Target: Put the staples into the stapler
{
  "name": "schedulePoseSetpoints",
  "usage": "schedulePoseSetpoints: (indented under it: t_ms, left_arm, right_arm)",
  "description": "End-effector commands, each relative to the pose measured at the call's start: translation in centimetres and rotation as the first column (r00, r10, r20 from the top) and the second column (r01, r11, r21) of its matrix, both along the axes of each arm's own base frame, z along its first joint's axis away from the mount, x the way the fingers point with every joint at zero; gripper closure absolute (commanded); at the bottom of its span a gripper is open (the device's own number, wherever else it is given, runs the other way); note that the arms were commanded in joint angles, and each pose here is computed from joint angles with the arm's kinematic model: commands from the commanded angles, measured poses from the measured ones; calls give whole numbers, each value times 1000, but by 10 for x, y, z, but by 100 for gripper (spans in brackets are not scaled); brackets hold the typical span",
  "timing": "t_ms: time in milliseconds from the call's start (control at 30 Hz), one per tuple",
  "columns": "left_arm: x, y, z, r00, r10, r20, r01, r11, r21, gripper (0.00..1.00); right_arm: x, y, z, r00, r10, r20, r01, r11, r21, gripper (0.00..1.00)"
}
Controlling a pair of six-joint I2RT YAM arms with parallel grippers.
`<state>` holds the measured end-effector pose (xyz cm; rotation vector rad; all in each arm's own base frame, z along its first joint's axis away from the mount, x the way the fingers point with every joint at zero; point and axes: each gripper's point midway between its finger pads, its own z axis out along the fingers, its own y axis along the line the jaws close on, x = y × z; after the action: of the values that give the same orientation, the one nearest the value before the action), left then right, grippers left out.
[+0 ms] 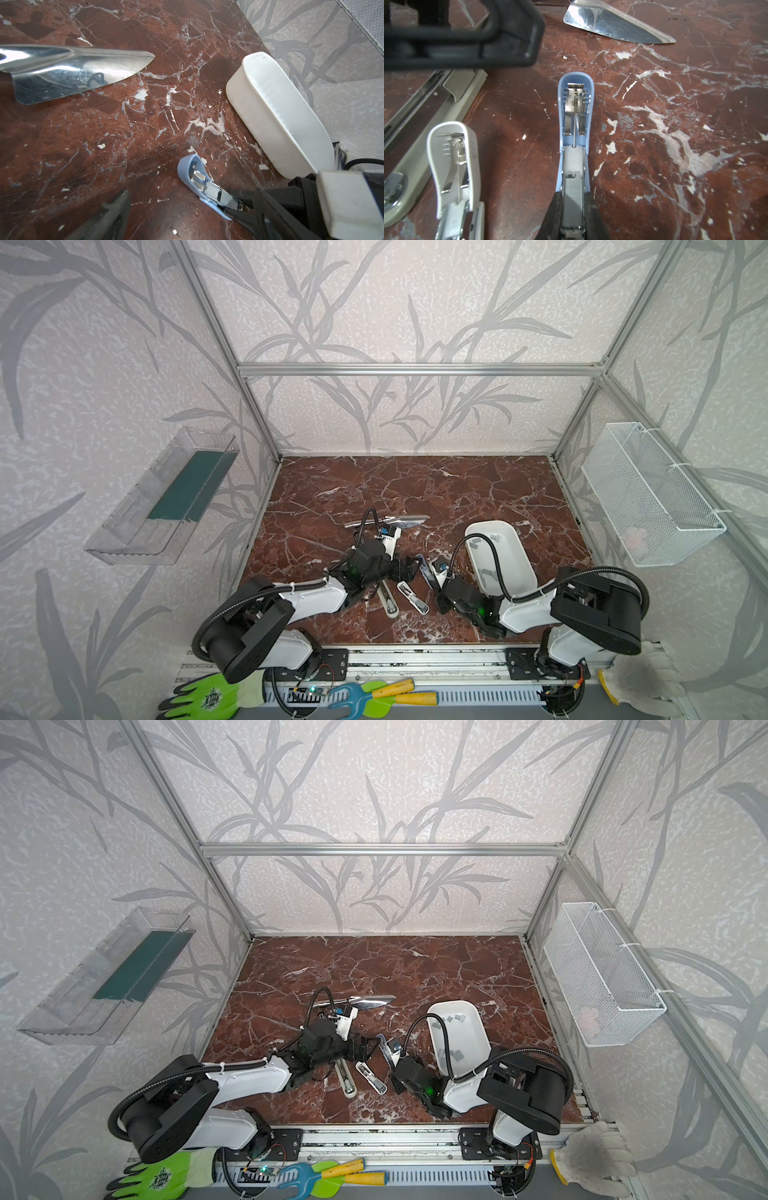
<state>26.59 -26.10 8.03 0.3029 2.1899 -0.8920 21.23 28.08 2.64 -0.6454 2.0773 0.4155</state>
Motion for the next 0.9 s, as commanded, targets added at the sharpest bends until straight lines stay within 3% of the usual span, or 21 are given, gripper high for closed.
schedulePoseSetpoints:
  t_ms: [0, 200, 500, 867]
  left_arm:
    - [11, -16, 14, 1000, 10, 7, -9, 994, -108, 8]
    - [10, -38, 11, 998, -65, -19, 61, 981, -184, 13]
    - [-10, -66, 22, 976, -213, 44, 217, 956, -197, 40]
    - [-40, -89, 19, 926, -367, 92, 378, 893, -244, 68]
  right_arm:
    - [1, -2, 4, 1000, -15, 7, 14, 1000, 17, 91]
    - [2, 2, 4, 1000, -11, 6, 10, 999, 38, 93]
    - [3, 4, 8, 1000, -8, 13, 8, 999, 45, 93]
    - [3, 2, 9, 1000, -14, 18, 13, 999, 39, 94]
